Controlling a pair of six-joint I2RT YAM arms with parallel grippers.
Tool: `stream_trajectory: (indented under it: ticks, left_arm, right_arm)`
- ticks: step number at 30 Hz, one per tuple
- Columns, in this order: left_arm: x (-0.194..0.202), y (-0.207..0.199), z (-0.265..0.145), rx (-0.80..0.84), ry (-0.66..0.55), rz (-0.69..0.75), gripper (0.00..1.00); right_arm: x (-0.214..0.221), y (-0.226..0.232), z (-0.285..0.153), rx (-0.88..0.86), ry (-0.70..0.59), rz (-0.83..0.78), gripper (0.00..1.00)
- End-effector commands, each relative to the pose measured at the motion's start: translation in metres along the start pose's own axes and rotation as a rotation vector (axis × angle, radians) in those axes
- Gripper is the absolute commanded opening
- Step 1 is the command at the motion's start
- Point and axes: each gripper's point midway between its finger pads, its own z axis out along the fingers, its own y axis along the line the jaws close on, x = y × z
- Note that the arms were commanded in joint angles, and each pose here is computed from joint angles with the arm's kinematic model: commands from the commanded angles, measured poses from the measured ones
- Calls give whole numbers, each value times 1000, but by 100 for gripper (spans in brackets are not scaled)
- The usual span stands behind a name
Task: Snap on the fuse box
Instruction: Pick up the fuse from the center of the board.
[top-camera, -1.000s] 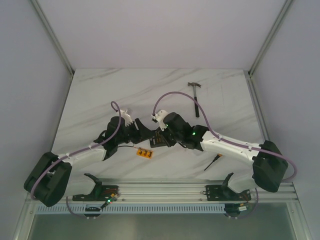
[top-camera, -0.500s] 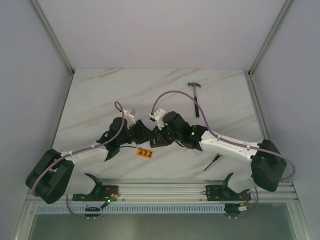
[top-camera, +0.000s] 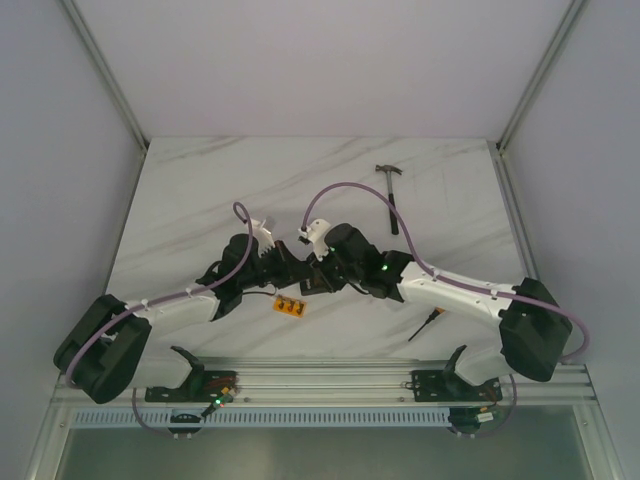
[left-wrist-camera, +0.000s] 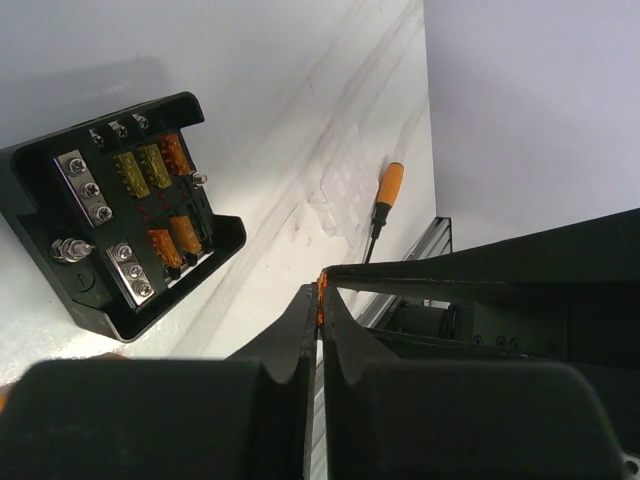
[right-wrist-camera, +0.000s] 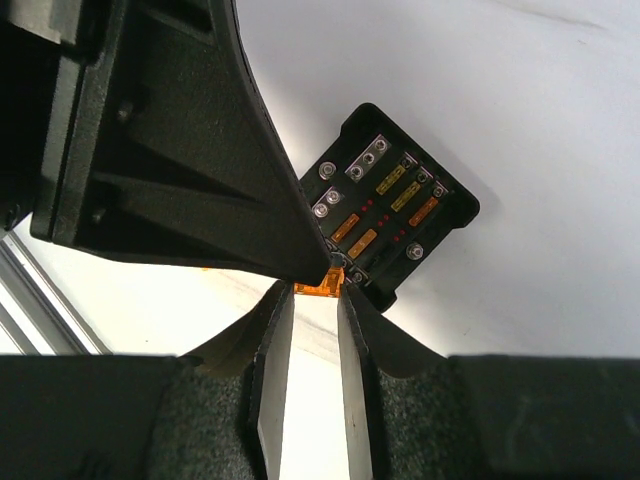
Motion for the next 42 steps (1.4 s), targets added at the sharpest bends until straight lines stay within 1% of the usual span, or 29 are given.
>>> stream_trajectory:
  ticks: [1,3,5,7,11,14,15,17,20,24,28,34,38,42]
  left_arm:
    - [-4,-16,3,45,-4,28,4]
    - [-4,-16,2,44,-10,28,0]
    - [-6,-16,2,44,-18,32,0]
    - [-8,-17,1,43,-32,33,0]
    - [-21,-17,-4,40,-101,31,0]
    - [-35,-19,-10,61,-175,15,0]
    - [-40,-21,-13,76,-201,9,0]
    - [-49,-27,-19,112,-254,1,0]
    - [-63,-41,-29,174,-338,-3,0]
    - [-78,-67,-46,269,-427,1,0]
    - [-85,-88,-68,374,-499,-19,0]
    - [-85,-111,-91,504,-542,-52,0]
    - [-82,-123,-99,563,-547,-57,0]
    - [-79,-129,-102,586,-546,-60,0]
  right_arm:
    - [-12,2,3,-11,-59,-6,19]
    - [-13,2,4,-7,-62,-7,19]
    - [-15,0,4,1,-69,-5,20]
    - [-18,-3,2,21,-79,5,26]
    - [-26,-16,-9,91,-128,73,33]
    - [-36,-20,-19,94,-215,163,40]
    - [-41,-22,-24,99,-259,207,41]
    - [-51,-28,-31,110,-338,306,47]
    - [-70,-27,-41,55,-475,428,51]
    - [-90,-20,-58,-55,-643,540,53]
    - [-107,-13,-75,-174,-781,598,54]
    - [-120,9,-82,-348,-834,625,53]
    - [-125,15,-82,-399,-848,640,48]
    - [-129,19,-86,-437,-873,640,45]
